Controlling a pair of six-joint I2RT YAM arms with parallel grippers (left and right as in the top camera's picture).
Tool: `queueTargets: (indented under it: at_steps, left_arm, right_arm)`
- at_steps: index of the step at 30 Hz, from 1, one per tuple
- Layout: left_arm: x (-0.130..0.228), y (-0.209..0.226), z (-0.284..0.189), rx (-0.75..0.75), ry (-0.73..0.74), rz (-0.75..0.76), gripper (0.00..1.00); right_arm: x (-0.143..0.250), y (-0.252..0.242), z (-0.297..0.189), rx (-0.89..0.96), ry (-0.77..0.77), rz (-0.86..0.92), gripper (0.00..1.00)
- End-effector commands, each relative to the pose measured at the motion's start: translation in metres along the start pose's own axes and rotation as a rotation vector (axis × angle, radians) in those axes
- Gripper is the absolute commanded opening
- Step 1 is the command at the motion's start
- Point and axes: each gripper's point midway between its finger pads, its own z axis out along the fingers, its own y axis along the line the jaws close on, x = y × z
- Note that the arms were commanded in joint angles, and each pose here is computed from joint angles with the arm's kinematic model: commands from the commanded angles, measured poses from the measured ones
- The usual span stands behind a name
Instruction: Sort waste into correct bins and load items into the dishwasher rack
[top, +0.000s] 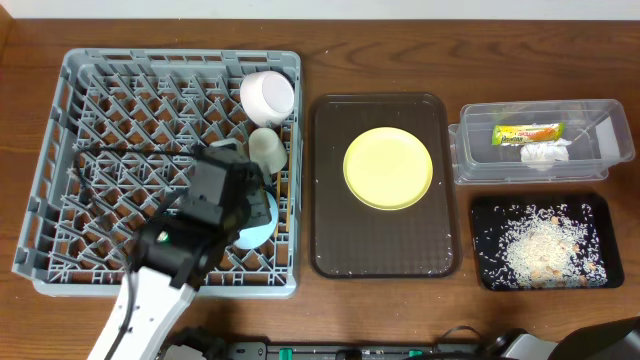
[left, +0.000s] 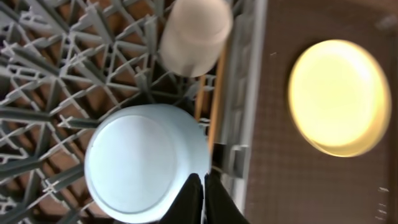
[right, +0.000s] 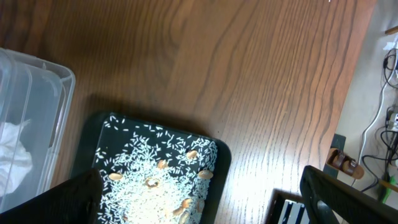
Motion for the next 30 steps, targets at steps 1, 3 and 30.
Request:
queueTargets:
  at_steps: [1, 3, 30]
  left_arm:
    - [0.008, 0.016, 0.024, -0.111, 0.060, 0.015, 0.07]
    - [0.014, 0.019, 0.036, -0.139, 0.105, 0.020, 0.07]
    - [-0.049, -0.073, -0.017, 0.173, -0.015, 0.052, 0.09]
  right_arm:
    - [-0.002, -0.003, -0.002, 0.008, -0.010, 0.024, 0.99]
    - [-0.002, -0.003, -0.002, 0.008, -0.010, 0.024, 0.99]
    - [-0.002, -0.003, -0.002, 0.008, -0.010, 0.024, 0.99]
